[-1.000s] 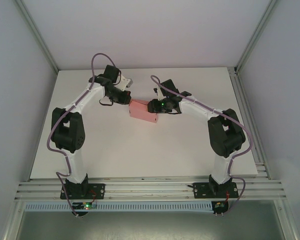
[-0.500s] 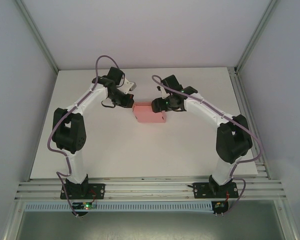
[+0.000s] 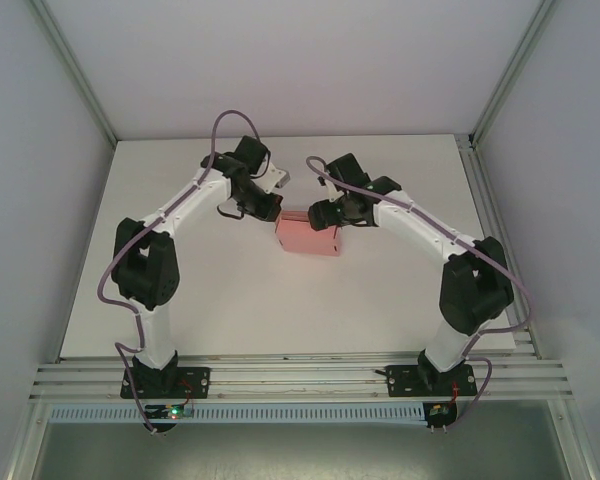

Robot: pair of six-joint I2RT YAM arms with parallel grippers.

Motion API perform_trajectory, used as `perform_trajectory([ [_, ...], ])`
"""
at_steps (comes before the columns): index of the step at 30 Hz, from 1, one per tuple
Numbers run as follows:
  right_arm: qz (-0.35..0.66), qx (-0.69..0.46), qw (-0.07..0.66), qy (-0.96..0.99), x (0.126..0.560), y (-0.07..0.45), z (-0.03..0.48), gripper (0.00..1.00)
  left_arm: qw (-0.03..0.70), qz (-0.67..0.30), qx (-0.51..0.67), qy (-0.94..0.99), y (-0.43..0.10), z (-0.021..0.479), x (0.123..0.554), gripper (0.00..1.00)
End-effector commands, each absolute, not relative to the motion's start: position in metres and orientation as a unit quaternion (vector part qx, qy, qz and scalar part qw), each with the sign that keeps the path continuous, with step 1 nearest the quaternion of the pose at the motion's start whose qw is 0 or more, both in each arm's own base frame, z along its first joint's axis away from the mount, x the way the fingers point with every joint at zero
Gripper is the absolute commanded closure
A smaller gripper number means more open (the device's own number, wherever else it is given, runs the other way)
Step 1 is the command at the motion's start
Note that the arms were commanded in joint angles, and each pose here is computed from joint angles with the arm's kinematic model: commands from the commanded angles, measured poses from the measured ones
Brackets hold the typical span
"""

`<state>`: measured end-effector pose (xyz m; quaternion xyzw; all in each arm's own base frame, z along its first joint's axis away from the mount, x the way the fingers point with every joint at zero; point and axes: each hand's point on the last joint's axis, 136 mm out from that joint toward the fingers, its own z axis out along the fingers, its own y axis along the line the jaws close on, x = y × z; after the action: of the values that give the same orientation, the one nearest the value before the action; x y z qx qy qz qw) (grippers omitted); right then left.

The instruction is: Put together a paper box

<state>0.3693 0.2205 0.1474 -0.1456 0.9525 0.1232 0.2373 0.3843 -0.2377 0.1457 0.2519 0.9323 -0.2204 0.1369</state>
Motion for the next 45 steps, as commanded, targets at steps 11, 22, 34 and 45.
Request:
perform_trajectory([
  [11, 0.088, -0.130, 0.290, 0.944, 0.352, 0.187, 0.166, 0.40, 0.105, -0.138, 0.284, 0.943, -0.247, 0.123, 0.367, 1.00],
  [22, 0.087, -0.125, 0.253, 0.955, 0.316, 0.179, 0.148, 0.49, 0.108, -0.112, 0.300, 0.941, -0.253, 0.125, 0.363, 1.00],
  [34, 0.094, -0.120, 0.236, 0.960, 0.280, 0.184, 0.141, 0.54, 0.108, -0.092, 0.303, 0.942, -0.253, 0.123, 0.361, 1.00],
  [45, 0.075, -0.098, 0.245, 0.962, 0.289, 0.181, 0.133, 0.67, 0.109, -0.085, 0.306, 0.942, -0.254, 0.124, 0.356, 1.00],
])
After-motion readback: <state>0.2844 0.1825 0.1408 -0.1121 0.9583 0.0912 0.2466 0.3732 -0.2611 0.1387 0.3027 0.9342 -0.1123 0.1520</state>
